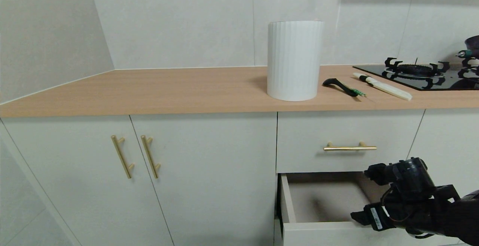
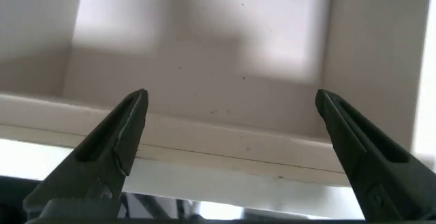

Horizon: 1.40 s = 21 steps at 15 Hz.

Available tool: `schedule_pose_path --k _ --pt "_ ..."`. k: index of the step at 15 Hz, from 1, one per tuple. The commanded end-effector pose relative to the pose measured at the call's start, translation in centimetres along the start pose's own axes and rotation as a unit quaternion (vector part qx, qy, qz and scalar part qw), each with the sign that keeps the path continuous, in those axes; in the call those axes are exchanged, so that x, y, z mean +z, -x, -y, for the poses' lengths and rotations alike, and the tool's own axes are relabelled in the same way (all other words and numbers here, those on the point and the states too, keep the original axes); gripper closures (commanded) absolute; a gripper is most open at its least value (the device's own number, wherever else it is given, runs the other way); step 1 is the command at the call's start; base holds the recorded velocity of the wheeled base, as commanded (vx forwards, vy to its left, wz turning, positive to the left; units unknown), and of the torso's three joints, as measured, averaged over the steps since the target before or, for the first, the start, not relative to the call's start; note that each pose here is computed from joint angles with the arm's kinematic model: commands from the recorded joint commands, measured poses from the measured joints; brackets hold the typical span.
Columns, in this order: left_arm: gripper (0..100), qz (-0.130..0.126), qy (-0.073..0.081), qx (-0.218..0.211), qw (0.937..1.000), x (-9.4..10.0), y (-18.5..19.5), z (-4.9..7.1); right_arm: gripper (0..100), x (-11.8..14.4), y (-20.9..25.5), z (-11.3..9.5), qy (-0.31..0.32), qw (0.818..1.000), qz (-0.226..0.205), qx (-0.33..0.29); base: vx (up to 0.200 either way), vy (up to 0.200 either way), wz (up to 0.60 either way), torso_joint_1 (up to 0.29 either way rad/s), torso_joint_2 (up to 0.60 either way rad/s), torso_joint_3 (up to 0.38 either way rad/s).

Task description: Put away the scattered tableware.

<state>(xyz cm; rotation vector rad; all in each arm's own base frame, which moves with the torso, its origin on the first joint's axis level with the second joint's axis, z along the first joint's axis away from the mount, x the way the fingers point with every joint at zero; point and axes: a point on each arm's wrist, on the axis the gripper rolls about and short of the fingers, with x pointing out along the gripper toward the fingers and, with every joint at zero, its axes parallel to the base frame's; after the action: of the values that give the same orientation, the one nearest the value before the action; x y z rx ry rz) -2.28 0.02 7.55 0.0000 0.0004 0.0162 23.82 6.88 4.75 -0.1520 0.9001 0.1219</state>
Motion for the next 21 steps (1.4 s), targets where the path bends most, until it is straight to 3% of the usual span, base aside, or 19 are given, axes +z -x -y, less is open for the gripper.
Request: schedule_pose_path --k 1,6,10,13,17,21 --pt "0 0.0 0.0 0.0 1.0 0.0 0.0 0.0 0 0.4 1.1 0.1 0.003 1.0 0.015 0.003 0.0 0.0 0.0 0.0 0.0 0.0" --pt "0 0.0 0.0 0.0 1.0 0.0 0.0 0.0 0 -0.4 3.6 0.4 0.057 0.997 -0.043 0.02 0.0 0.0 0.0 0.0 0.0 0.0" --pt "0 0.0 0.0 0.0 1.0 0.0 0.0 0.0 0 -1.4 5.7 -0.7 0.111 0.988 -0.104 0.04 0.0 0.0 0.0 0.0 0.0 0.0" --pt "0 0.0 0.0 0.0 1.0 0.0 0.0 0.0 0 -0.5 6.3 -0.8 0.106 0.99 -0.079 0.041 0.0 0.0 0.0 0.0 0.0 0.0" --pt "0 0.0 0.0 0.0 1.0 0.0 0.0 0.0 0 1.7 8.1 -0.7 0.02 0.998 -0.017 0.054 0.0 0.0 0.0 0.0 0.0 0.0" --pt "0 0.0 0.0 0.0 1.0 0.0 0.0 0.0 0 2.3 9.4 -0.1 0.007 0.997 0.032 0.07 0.0 0.0 0.0 0.0 0.0 0.0"
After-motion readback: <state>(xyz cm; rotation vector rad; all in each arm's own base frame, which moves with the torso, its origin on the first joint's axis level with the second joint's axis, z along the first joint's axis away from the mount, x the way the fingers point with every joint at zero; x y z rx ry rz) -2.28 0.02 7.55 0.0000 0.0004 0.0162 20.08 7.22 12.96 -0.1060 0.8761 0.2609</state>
